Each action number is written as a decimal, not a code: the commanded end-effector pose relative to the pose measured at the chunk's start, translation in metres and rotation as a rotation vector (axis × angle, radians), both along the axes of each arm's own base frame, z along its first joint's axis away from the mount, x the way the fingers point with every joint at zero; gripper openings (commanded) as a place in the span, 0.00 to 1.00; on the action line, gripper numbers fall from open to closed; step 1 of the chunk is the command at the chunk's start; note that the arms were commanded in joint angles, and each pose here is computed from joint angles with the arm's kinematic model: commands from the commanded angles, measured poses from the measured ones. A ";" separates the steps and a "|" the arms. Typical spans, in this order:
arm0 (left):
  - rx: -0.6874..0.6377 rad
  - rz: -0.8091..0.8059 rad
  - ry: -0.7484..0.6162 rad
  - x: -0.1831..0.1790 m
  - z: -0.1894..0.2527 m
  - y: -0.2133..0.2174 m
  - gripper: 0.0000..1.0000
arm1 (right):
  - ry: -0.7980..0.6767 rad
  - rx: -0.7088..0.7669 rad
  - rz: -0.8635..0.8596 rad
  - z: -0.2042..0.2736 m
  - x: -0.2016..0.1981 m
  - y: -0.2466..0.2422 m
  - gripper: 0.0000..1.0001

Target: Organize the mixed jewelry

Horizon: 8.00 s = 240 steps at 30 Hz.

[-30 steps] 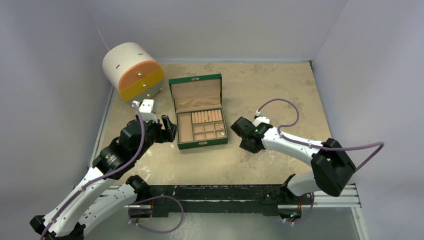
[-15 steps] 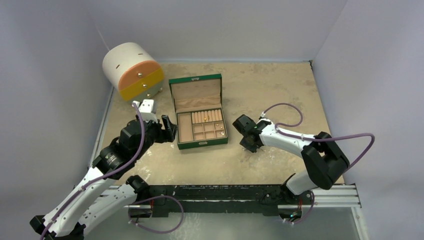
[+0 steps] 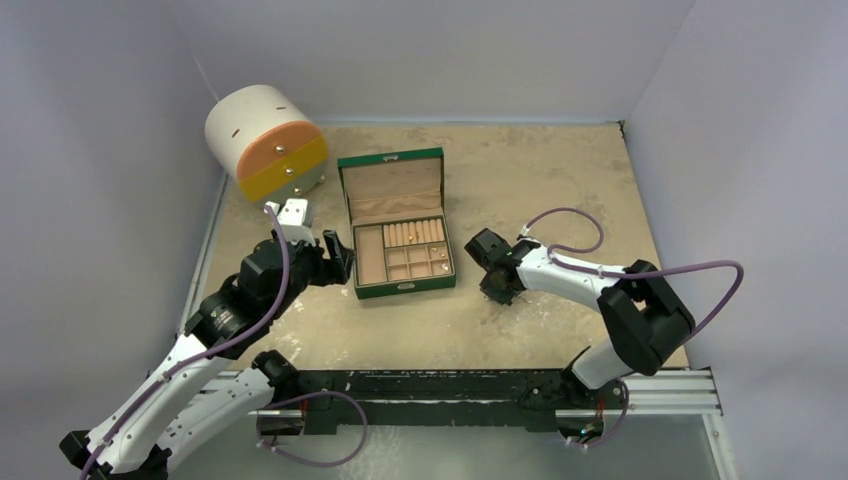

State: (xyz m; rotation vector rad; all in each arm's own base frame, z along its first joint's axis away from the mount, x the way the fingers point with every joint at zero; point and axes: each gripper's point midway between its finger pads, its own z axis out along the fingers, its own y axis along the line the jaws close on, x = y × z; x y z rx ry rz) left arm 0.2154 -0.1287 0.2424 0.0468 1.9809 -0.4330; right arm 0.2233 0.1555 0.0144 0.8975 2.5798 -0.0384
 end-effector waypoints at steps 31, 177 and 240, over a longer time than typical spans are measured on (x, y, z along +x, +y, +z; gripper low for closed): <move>-0.015 0.017 -0.031 0.006 0.009 0.001 0.69 | -0.392 0.124 0.511 0.123 0.057 0.055 0.00; -0.003 0.023 -0.014 0.009 0.004 0.001 0.69 | -0.028 -0.153 0.083 0.008 -0.014 -0.095 0.00; -0.025 0.023 -0.043 0.006 0.013 0.004 0.69 | -0.229 0.131 0.992 0.089 0.053 0.178 0.00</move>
